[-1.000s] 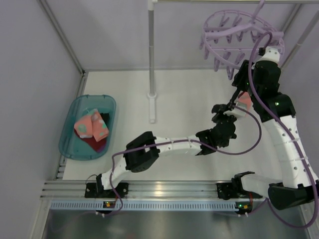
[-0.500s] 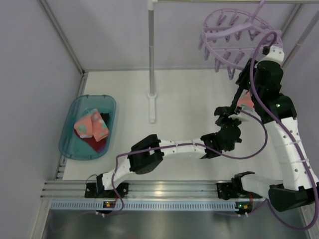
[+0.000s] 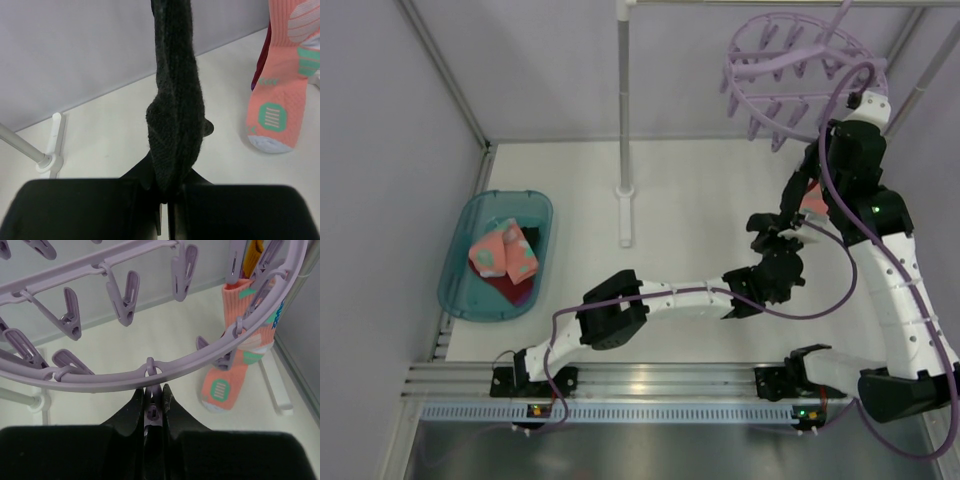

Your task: Remove the socks clipped to the hanger

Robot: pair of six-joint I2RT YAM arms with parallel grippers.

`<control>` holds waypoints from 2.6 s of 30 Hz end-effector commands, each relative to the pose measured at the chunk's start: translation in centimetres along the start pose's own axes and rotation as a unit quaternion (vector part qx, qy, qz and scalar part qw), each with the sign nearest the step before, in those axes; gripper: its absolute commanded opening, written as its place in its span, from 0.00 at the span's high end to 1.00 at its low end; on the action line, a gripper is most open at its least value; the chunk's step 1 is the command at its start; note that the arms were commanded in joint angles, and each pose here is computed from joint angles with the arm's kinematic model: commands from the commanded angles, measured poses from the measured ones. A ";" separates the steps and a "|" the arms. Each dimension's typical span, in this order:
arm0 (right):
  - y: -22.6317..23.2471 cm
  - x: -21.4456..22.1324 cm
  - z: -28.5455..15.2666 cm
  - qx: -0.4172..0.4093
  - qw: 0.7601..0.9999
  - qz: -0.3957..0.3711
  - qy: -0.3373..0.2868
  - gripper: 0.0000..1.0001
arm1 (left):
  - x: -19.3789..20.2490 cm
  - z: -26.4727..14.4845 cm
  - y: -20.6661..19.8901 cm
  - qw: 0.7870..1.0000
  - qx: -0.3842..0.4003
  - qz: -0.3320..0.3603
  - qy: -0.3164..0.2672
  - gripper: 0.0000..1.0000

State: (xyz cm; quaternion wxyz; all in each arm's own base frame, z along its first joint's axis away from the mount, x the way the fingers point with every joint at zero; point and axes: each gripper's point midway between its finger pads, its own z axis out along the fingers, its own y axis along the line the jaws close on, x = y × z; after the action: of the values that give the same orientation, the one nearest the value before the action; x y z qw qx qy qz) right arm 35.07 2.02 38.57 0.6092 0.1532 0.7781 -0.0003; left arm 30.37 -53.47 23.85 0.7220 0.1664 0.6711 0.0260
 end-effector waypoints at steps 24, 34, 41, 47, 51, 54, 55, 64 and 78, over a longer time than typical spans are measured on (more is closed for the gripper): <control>0.6 -2.2 0.0 -0.011 1.000 0.011 -0.015 1.00 | 5.7 -2.0 23.3 0.981 -0.002 -0.119 0.156 1.00; 0.8 -1.7 0.4 -0.010 1.000 0.009 0.000 0.48 | 8.2 -4.4 43.6 0.934 -0.128 -0.228 0.242 1.00; 0.5 -2.4 -1.0 -0.015 1.000 0.014 -0.014 0.01 | 15.4 -7.2 53.0 0.875 -0.231 -0.293 0.308 1.00; 0.4 -2.8 -1.9 -0.022 1.000 0.012 -0.013 0.01 | 19.1 -10.2 58.4 0.829 -0.344 -0.301 0.322 1.00; 0.6 -2.9 -2.5 -0.032 0.999 0.014 -0.019 0.01 | 21.8 -10.6 58.5 0.811 -0.354 -0.301 0.355 1.00; 0.8 -2.6 -2.4 -0.040 0.999 0.016 -0.013 0.00 | 23.6 -10.4 58.0 0.795 -0.362 -0.315 0.372 1.00; 0.9 -2.7 -2.5 -0.042 0.999 0.017 -0.014 0.01 | 24.8 -10.4 57.8 0.786 -0.363 -0.316 0.387 1.00; 0.6 -2.8 -3.6 -0.045 0.999 0.017 -0.012 0.01 | 27.6 -11.1 56.8 0.751 -0.370 -0.362 0.410 0.02; 0.3 -7.0 -6.9 -0.049 0.998 0.026 -0.037 0.01 | 19.7 -10.9 58.5 0.791 -0.375 -0.383 0.294 0.02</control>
State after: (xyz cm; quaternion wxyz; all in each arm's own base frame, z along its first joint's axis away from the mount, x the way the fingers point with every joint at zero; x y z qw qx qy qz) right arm 30.95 2.72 45.75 0.6398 0.1354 0.7546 0.0536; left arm 32.16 8.96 17.43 0.4016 -0.3939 0.8252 0.0512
